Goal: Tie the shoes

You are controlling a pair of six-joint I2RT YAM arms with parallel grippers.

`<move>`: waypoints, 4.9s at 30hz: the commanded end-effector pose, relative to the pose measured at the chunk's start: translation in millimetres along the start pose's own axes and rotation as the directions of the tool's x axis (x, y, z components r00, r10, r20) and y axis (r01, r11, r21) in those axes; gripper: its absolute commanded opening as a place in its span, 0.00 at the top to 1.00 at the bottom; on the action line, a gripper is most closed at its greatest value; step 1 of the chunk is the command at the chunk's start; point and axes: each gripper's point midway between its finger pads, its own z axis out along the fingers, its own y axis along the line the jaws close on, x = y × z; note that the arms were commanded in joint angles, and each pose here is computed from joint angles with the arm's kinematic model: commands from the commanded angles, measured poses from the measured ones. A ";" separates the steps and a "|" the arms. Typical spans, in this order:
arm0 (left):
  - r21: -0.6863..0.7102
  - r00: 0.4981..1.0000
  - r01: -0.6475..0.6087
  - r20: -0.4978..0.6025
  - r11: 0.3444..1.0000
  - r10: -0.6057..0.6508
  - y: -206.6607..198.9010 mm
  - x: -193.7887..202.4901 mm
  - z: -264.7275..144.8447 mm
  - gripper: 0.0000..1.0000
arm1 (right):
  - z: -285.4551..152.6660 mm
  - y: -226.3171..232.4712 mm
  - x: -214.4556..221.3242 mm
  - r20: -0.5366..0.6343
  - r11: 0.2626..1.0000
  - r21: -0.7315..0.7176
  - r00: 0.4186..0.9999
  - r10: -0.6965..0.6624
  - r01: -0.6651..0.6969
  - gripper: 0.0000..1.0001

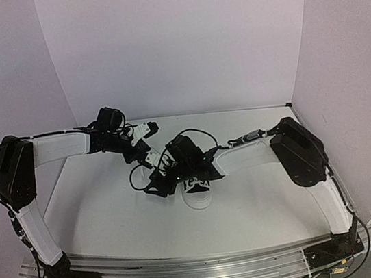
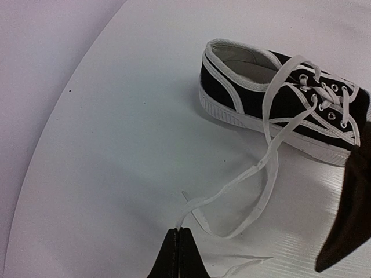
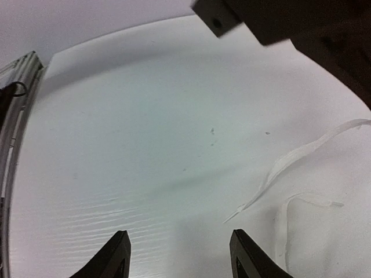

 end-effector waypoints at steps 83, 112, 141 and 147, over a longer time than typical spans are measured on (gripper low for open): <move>0.433 0.979 0.000 0.185 0.901 -0.089 -77.9 -69.2 31.3 0.47 | -165.9 -19.4 47.0 0.258 0.634 -0.002 0.612 0.747 -0.773 1.00; 0.431 0.997 -0.066 0.067 0.900 0.042 -104.0 -64.4 96.0 0.86 | -168.0 -41.9 55.6 0.339 0.608 0.040 0.583 0.738 -0.793 1.00; 0.395 0.990 0.059 0.092 0.917 -0.103 -80.7 -122.8 39.6 1.00 | -133.4 -88.3 53.6 0.349 0.595 0.207 0.627 0.697 -0.777 1.00; 0.400 0.986 0.100 0.084 0.911 -0.145 -79.7 -126.8 36.9 1.00 | -123.0 -86.9 59.1 0.303 0.602 0.211 0.637 0.709 -0.770 1.00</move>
